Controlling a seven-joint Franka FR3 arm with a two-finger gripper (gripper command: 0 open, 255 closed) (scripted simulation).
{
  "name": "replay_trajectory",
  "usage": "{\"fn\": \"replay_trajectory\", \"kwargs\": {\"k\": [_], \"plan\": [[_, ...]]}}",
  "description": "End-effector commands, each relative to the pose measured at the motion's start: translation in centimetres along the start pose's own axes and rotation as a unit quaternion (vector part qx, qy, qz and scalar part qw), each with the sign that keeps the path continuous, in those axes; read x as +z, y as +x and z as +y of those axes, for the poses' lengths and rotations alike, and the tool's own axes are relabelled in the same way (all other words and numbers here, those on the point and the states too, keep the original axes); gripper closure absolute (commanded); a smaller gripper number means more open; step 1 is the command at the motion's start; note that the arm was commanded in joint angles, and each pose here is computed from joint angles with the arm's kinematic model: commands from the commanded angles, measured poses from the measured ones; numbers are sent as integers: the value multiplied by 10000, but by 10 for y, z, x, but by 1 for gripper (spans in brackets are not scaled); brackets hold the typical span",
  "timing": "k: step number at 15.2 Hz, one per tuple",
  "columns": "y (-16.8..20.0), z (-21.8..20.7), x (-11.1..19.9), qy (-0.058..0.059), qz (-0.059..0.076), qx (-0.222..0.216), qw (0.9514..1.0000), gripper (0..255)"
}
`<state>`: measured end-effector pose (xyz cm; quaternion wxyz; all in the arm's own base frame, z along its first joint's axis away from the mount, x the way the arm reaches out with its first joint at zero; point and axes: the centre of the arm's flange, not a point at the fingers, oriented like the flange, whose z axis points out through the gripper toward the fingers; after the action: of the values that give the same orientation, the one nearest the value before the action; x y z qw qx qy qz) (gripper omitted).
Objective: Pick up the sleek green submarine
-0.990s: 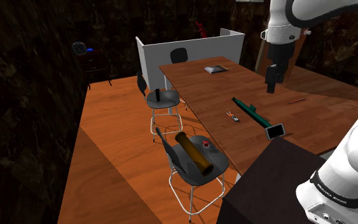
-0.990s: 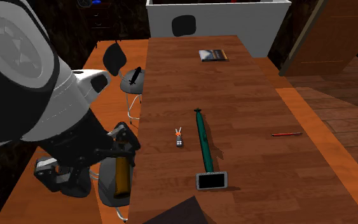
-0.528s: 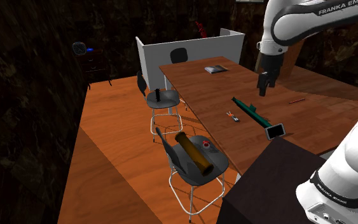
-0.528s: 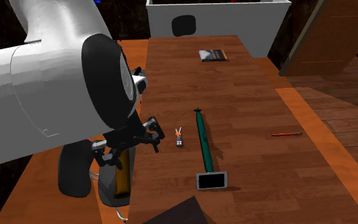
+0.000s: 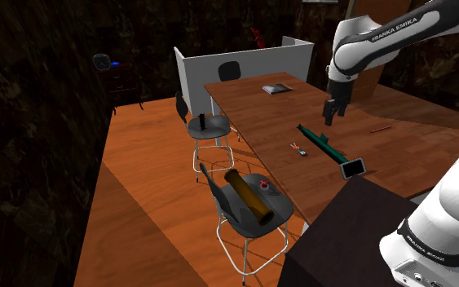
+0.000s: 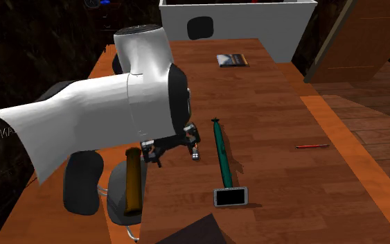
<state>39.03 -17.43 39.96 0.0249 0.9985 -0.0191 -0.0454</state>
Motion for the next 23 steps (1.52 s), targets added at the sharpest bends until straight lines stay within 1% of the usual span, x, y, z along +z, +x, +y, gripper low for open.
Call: {"fn": "replay_trajectory", "kwargs": {"k": [1,12,23], "plan": [[11,20,20,6,53,75,10000,0],[70,119,104,87,295,481,9984,0],[126,222,187,167,536,885,9945,0]]}}
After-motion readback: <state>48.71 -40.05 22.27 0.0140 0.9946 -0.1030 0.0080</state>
